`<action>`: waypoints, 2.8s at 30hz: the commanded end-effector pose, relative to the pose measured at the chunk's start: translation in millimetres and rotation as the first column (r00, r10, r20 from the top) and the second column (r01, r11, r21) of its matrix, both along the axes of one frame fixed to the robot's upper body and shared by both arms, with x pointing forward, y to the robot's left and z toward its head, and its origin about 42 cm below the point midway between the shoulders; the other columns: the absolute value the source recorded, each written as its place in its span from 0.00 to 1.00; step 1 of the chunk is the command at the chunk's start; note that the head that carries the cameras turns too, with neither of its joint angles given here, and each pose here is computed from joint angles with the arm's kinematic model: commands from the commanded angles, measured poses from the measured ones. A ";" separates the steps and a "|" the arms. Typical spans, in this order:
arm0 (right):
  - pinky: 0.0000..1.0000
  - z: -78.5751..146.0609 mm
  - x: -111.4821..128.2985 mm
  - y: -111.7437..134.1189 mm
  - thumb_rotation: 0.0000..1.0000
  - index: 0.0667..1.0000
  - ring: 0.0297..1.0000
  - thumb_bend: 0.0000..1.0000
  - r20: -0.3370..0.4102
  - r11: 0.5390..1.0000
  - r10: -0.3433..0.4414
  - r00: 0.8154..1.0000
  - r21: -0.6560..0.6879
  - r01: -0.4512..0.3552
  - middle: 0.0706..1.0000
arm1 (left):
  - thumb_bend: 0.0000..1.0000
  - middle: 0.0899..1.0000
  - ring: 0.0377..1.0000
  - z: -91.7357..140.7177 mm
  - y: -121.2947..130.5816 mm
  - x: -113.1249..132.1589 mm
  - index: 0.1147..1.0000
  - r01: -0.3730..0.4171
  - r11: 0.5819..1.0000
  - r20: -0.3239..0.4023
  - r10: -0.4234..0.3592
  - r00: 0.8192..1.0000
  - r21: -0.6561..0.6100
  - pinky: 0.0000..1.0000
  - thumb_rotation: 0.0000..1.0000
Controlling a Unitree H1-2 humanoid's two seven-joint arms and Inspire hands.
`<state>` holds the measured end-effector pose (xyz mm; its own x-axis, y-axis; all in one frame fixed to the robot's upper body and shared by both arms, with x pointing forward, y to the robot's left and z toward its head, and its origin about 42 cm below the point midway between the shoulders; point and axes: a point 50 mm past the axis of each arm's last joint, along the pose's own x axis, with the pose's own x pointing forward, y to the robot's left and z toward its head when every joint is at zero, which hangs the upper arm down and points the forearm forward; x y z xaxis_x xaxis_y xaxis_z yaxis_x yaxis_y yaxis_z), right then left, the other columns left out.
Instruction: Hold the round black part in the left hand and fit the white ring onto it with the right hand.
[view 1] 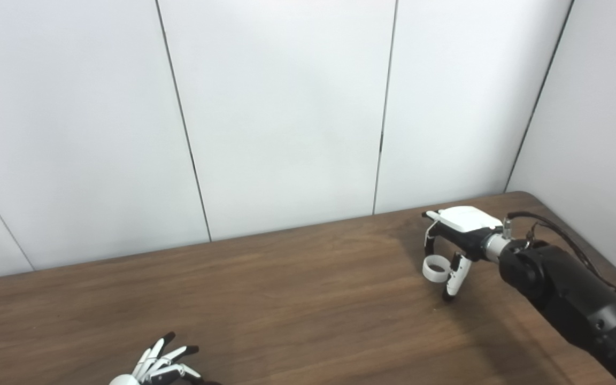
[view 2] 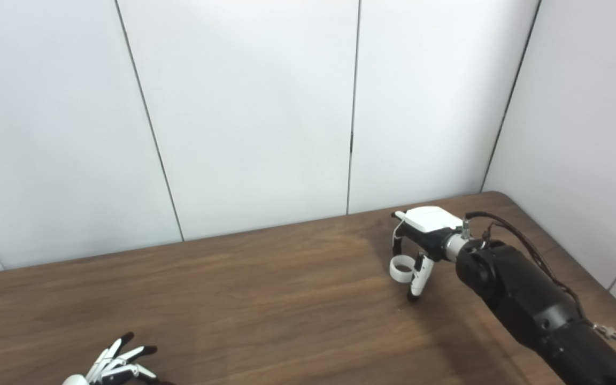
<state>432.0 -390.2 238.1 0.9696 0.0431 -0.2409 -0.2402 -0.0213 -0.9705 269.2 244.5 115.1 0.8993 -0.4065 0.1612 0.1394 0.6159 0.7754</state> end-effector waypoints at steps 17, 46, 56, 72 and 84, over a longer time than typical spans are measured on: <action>0.99 7.4 1.5 -6.1 0.15 0.45 1.00 0.51 -0.019 0.998 -0.023 1.000 -0.064 0.022 0.98 | 0.52 0.84 1.00 -6.4 0.2 -4.4 0.41 0.002 1.000 -0.008 -0.002 1.000 -0.020 1.00 0.04; 1.00 22.1 1.1 0.5 0.13 0.45 1.00 0.52 0.030 1.000 0.011 0.999 0.008 -0.011 0.97 | 0.52 0.84 1.00 -9.9 0.7 -1.0 0.41 -0.002 1.000 -0.020 0.002 1.000 -0.010 1.00 0.04; 0.95 28.0 2.1 4.7 0.12 0.44 1.00 0.52 0.074 0.998 0.067 0.995 -0.017 -0.065 0.95 | 0.52 0.84 1.00 -10.7 -0.7 0.3 0.41 0.000 1.000 -0.018 0.000 1.000 -0.002 1.00 0.04; 0.97 43.2 0.4 19.2 0.13 0.44 1.00 0.52 0.131 0.993 0.114 0.985 0.015 -0.117 0.95 | 0.52 0.84 1.00 -11.0 -0.3 3.7 0.41 0.000 1.000 -0.021 0.000 1.000 0.004 1.00 0.04; 0.97 66.9 -0.5 51.2 0.13 0.44 1.00 0.52 0.162 0.983 0.164 0.973 0.056 -0.175 0.96 | 0.52 0.84 1.00 -11.3 -12.0 36.4 0.41 0.010 0.999 0.005 -0.010 1.000 0.041 1.00 0.04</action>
<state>424.1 -342.4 266.6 0.9593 0.2143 -0.1836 -0.1913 0.0153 -0.9814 306.1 239.1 113.0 0.8923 -0.4283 0.1428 0.1416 0.5658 0.8123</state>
